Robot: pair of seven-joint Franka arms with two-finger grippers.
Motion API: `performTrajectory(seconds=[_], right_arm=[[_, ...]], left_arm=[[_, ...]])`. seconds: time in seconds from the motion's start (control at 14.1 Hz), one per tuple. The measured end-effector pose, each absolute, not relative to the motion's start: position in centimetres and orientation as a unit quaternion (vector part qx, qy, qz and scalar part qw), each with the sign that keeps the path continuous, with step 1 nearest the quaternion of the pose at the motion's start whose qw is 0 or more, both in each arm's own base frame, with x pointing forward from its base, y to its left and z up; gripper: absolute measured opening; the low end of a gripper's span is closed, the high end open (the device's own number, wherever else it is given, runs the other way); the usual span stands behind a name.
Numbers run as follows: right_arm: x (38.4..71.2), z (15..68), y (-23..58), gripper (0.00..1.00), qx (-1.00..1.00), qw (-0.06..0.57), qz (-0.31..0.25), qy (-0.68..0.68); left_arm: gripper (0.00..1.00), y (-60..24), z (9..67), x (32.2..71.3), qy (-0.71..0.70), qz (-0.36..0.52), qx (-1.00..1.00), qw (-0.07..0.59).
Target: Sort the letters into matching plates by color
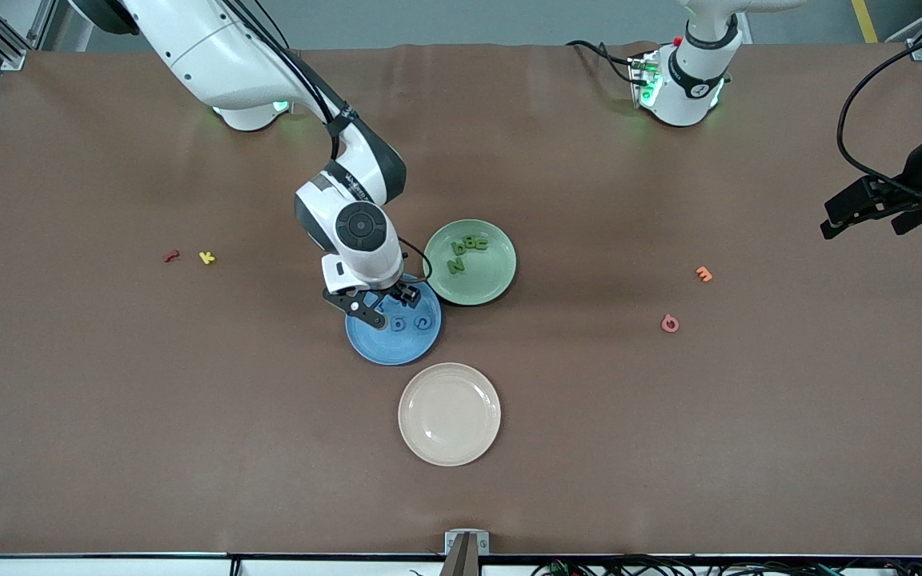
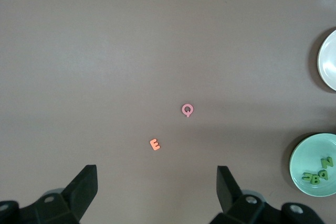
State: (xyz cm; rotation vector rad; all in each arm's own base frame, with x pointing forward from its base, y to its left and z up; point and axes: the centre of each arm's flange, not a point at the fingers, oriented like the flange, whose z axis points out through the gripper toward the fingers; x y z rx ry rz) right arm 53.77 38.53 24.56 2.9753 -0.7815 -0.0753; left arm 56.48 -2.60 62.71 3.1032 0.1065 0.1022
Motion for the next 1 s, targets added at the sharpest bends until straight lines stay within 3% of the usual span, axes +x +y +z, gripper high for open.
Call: performTrajectory(seconds=[0.43, 0.71, 1.0], right_arm=[[58.4, 32.0, 33.6, 1.0, 0.982, 0.09, -0.062, -0.153], [61.9, 40.5, 22.1, 1.0, 0.99, 0.092, -0.082, -0.062], [62.5, 48.2, 10.6, 1.0, 0.994, 0.081, -0.076, 0.002]], left_arm=[[1.0, -2.6, 62.7, 56.5, 0.035, 0.034, 0.999, 0.018], [1.0, -2.5, 62.8, 56.5, 0.035, 0.034, 0.999, 0.018], [1.0, -2.5, 62.8, 56.5, 0.035, 0.034, 0.999, 0.018]])
